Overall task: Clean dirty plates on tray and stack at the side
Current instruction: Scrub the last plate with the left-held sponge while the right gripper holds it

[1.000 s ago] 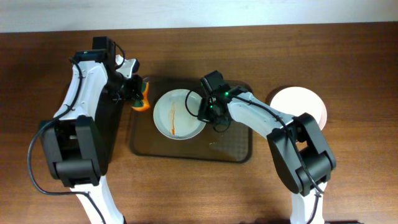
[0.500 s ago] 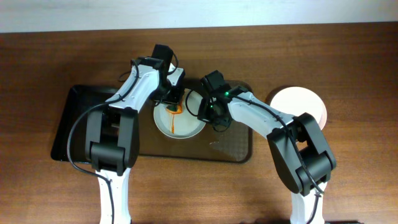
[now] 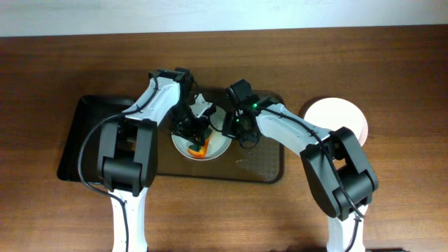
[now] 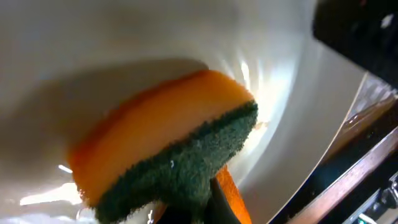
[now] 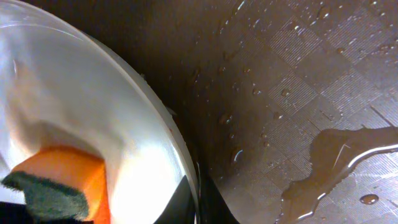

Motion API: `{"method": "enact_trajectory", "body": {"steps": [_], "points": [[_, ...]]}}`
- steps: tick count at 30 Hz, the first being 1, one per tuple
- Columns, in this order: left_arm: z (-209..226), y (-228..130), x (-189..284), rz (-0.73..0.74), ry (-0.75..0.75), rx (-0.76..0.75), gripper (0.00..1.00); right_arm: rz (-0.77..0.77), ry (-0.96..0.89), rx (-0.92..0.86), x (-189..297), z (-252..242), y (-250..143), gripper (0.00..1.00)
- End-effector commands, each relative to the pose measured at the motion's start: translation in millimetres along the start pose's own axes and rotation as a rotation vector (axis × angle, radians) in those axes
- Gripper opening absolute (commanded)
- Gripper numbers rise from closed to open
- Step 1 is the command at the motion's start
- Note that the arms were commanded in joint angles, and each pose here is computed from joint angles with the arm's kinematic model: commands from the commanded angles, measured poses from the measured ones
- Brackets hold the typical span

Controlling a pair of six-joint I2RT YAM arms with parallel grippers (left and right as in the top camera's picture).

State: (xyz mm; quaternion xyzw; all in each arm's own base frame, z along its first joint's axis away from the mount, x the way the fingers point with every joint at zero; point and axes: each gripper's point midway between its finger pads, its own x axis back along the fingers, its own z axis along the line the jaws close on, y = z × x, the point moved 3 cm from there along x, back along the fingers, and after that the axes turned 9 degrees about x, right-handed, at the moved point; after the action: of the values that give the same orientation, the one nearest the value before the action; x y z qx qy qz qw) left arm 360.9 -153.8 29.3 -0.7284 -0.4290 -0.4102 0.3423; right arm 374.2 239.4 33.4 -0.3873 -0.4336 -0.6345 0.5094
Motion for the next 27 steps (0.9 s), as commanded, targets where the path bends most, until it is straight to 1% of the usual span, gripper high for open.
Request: {"method": "enact_trajectory", "body": {"steps": [1, 2, 3, 5, 7, 8, 9, 11, 12, 13, 14, 15, 16, 17, 20, 22, 24, 25, 26, 27], "points": [[40, 17, -25, -0.057, 0.214, 0.198, 0.00, 0.006, -0.048, -0.020, -9, -12, -4, 0.04], [56, 29, -19, -0.139, 0.322, 0.298, 0.00, 0.007, -0.048, -0.020, -9, -12, -4, 0.04], [67, 45, -13, -0.231, 0.386, 0.339, 0.00, 0.007, -0.048, -0.020, -9, -12, -4, 0.04], [71, 63, -7, -0.326, 0.402, 0.331, 0.00, 0.006, -0.048, -0.012, -9, -12, -4, 0.04], [94, 65, 8, -0.405, 0.571, 0.452, 0.00, 0.004, -0.046, -0.012, -9, -12, -3, 0.04], [108, 61, 19, -0.446, 0.683, 0.530, 0.00, 0.003, -0.046, -0.012, -9, -12, -3, 0.04], [111, 60, 22, -0.452, 0.720, 0.539, 0.00, 0.002, -0.046, -0.012, -9, -12, -3, 0.04], [108, 44, 15, -0.363, 0.709, 0.542, 0.00, 0.002, -0.045, -0.011, -9, -11, -3, 0.04], [103, 33, 9, -0.289, 0.673, 0.524, 0.00, 0.001, -0.044, -0.004, -9, -11, -2, 0.04], [92, 23, -1, -0.195, 0.600, 0.456, 0.00, 0.001, -0.044, -0.004, -9, -11, -2, 0.04], [74, 16, -12, -0.102, 0.468, 0.342, 0.00, 0.001, -0.044, -0.004, -9, -11, -2, 0.04], [42, 13, -24, -0.035, 0.239, 0.129, 0.00, 0.001, -0.044, -0.004, -9, -11, -2, 0.04], [27, 11, -27, -0.016, 0.135, 0.036, 0.00, 0.002, -0.043, -0.004, -9, -11, -2, 0.04], [23, 8, -31, -0.004, 0.095, 0.002, 0.00, 0.002, -0.043, -0.004, -9, -11, -2, 0.04], [27, -16, -53, 0.065, 0.072, 0.031, 0.00, 0.002, -0.043, -0.004, -9, -11, -2, 0.04], [24, -33, -67, 0.107, 0.022, 0.048, 0.00, -0.001, -0.041, -0.003, -9, -11, -2, 0.04], [12, -34, -69, 0.097, -0.076, -0.010, 0.00, -0.003, -0.040, -0.003, -9, -10, -1, 0.04], [-1, -31, -68, 0.071, -0.172, -0.063, 0.00, -0.002, -0.041, -0.003, -9, -11, -2, 0.04], [-6, -29, -67, 0.059, -0.203, -0.078, 0.00, -0.002, -0.041, -0.003, -9, -11, -2, 0.04], [-4, -26, -67, 0.044, -0.198, -0.086, 0.00, -0.002, -0.041, -0.003, -9, -11, -2, 0.04]]}}
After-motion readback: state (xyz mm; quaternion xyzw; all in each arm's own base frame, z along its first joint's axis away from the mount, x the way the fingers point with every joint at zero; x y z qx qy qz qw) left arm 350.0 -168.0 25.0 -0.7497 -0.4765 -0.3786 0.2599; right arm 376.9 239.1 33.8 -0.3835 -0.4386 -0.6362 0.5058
